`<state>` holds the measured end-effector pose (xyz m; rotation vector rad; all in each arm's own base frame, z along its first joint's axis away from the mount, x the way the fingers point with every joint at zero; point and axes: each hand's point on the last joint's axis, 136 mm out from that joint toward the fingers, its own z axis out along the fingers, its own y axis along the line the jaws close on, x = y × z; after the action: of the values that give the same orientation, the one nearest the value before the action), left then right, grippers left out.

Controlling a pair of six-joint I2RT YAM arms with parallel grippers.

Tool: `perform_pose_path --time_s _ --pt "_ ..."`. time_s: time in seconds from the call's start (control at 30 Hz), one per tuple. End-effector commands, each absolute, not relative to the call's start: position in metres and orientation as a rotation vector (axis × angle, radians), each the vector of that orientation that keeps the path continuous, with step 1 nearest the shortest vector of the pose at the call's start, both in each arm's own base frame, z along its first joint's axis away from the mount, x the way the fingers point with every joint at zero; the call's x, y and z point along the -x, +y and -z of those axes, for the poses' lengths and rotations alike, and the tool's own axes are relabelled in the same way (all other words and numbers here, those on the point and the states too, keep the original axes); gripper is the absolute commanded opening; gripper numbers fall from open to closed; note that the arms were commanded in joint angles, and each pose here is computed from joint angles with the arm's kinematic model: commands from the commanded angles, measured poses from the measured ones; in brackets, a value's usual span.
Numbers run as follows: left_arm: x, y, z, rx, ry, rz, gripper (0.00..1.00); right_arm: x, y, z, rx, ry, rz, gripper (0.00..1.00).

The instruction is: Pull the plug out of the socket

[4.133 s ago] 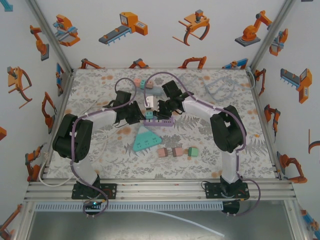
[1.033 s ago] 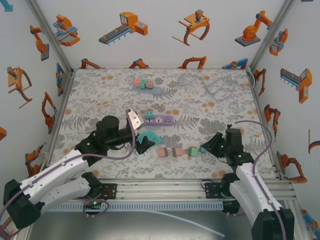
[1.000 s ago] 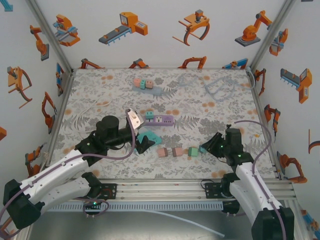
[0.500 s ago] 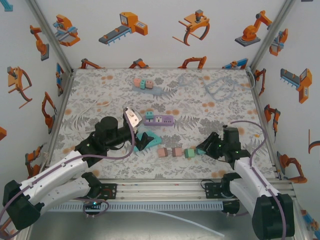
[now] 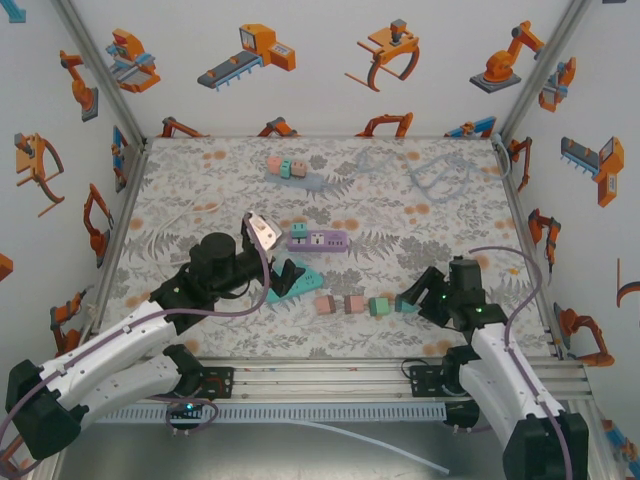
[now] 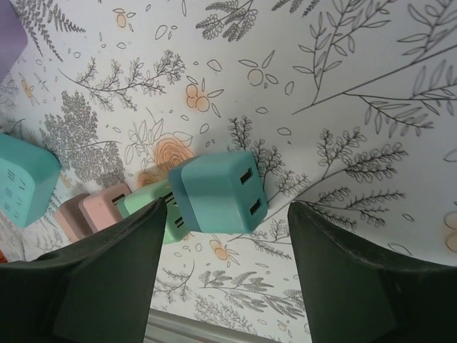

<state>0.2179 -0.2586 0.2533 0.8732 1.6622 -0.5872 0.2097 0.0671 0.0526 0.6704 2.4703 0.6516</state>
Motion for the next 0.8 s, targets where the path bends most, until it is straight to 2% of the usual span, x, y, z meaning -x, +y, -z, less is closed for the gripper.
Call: perform_pose_path --time_s 0.0,0.23,0.47,0.6,0.77 --pt "-0.228 -0.252 -0.254 -0.793 1.709 0.549 0.97 -0.223 0.064 -0.089 -0.577 2.394 -0.624 0.64" --pt "-0.262 -0.219 -0.251 -0.457 1.854 0.435 0.97 -0.261 0.092 -0.184 -0.142 2.161 -0.593 0.61" --pt "-0.296 -0.190 -0.237 -0.134 1.969 0.520 0.97 -0.282 0.196 -0.254 0.633 1.859 -0.499 0.60" --pt "-0.316 -0.168 -0.215 0.101 2.092 0.530 0.97 -0.278 0.260 -0.265 0.995 1.644 -0.554 0.60" --pt "-0.341 -0.155 -0.181 0.319 2.194 0.626 0.97 -0.286 0.313 -0.240 1.370 1.460 -0.473 0.64"
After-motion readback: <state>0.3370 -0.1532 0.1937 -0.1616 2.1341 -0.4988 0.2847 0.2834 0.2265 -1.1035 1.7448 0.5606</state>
